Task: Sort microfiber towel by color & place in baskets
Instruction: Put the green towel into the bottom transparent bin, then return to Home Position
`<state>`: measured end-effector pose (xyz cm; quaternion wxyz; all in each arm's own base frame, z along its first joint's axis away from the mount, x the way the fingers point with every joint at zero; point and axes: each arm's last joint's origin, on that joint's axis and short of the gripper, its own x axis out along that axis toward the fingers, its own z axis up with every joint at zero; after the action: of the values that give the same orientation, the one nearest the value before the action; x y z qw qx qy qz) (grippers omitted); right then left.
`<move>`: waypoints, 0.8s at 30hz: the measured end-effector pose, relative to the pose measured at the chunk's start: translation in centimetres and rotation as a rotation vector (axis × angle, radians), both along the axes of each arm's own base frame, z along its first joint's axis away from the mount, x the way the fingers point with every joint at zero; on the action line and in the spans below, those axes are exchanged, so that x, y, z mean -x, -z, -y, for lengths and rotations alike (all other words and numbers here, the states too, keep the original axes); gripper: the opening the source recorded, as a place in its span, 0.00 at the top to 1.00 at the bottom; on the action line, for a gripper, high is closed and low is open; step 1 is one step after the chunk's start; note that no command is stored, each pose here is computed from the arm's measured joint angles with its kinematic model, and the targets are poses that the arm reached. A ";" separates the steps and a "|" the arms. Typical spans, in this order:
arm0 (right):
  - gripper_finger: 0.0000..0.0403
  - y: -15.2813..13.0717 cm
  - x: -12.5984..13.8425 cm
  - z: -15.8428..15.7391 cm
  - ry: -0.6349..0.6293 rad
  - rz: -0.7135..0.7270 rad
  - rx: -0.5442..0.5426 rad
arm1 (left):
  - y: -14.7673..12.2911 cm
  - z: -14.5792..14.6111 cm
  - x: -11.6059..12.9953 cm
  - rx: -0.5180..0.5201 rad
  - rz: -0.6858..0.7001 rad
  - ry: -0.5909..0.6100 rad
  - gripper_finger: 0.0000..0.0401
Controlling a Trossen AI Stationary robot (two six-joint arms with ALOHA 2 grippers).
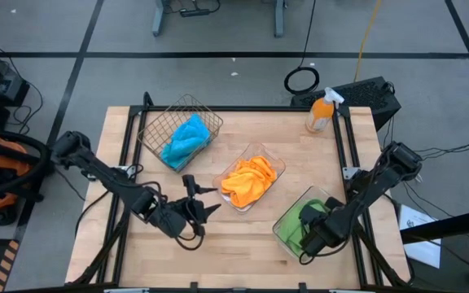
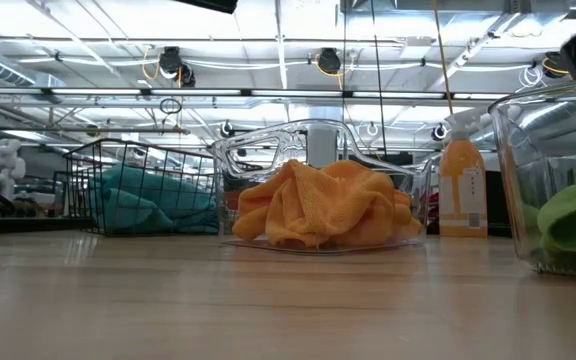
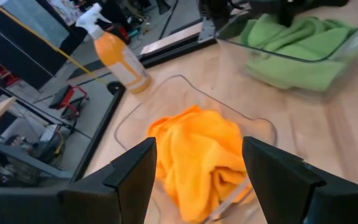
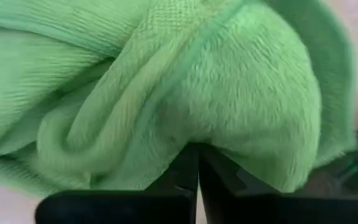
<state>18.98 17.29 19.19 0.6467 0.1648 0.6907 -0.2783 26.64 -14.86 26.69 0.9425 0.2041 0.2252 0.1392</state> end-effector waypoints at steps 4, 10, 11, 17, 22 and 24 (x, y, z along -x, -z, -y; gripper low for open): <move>1.00 -2.3 -0.3 -0.5 -0.001 0.006 0.011 | -0.9 -1.0 0.4 -0.021 -0.001 -0.014 0.39; 1.00 -7.1 -1.5 -1.4 -0.180 0.236 0.163 | -4.0 -3.1 1.7 0.009 0.036 0.074 0.39; 1.00 -7.9 -1.9 -1.4 -0.232 0.294 0.207 | -4.6 -3.5 2.1 0.023 0.048 0.102 0.39; 1.00 -10.8 -3.1 -0.7 -0.508 0.497 0.502 | -8.1 -6.2 4.3 0.088 0.138 0.253 0.45; 1.00 -13.0 -2.8 2.6 -0.574 0.531 0.545 | -9.7 -8.3 5.3 0.133 0.209 0.307 0.56; 1.00 -13.3 -2.3 3.7 -0.612 0.555 0.544 | -9.7 -9.1 5.3 0.128 0.198 0.274 0.60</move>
<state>21.24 13.61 32.50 0.8780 -0.1524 0.4114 -0.1914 21.37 -5.76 36.35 0.9812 0.1579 0.1099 0.0146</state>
